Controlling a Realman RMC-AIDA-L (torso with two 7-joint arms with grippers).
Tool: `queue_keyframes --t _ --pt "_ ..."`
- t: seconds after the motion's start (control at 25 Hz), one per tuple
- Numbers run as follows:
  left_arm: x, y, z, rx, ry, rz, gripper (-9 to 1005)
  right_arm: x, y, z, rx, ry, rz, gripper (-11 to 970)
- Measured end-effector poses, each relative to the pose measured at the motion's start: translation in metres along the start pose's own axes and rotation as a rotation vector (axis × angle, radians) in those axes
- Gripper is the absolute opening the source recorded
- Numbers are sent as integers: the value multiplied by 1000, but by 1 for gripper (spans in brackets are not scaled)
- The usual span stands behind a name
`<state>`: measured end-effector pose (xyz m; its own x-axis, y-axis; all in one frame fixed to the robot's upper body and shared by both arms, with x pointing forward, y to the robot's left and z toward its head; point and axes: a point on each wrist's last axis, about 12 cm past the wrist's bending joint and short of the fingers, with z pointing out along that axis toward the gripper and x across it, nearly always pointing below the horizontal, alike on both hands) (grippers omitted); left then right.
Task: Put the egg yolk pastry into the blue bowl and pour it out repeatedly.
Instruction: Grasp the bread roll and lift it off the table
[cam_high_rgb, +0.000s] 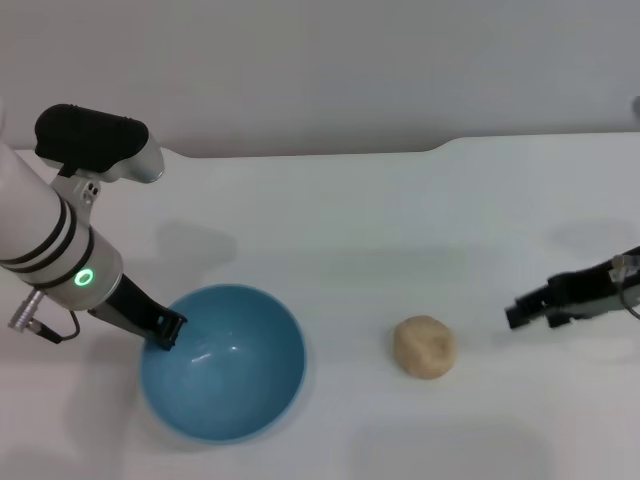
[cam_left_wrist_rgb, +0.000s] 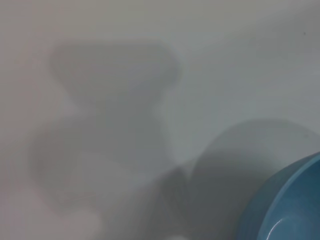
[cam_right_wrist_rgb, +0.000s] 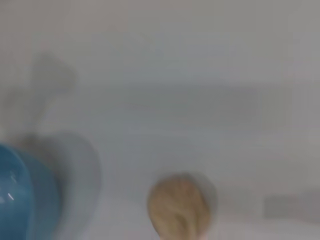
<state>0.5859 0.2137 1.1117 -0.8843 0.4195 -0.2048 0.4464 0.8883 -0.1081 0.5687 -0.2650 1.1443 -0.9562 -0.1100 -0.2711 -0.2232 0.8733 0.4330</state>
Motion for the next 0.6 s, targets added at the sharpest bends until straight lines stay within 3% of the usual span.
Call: queue_keyframes --t 0.28,0.6 --pt "1 0 0 3 1 1 -1 -19 24 -1 128 163 -84 549" --pt "2 1 1 3 2 -1 -2 -28 34 9 130 161 -116 550"
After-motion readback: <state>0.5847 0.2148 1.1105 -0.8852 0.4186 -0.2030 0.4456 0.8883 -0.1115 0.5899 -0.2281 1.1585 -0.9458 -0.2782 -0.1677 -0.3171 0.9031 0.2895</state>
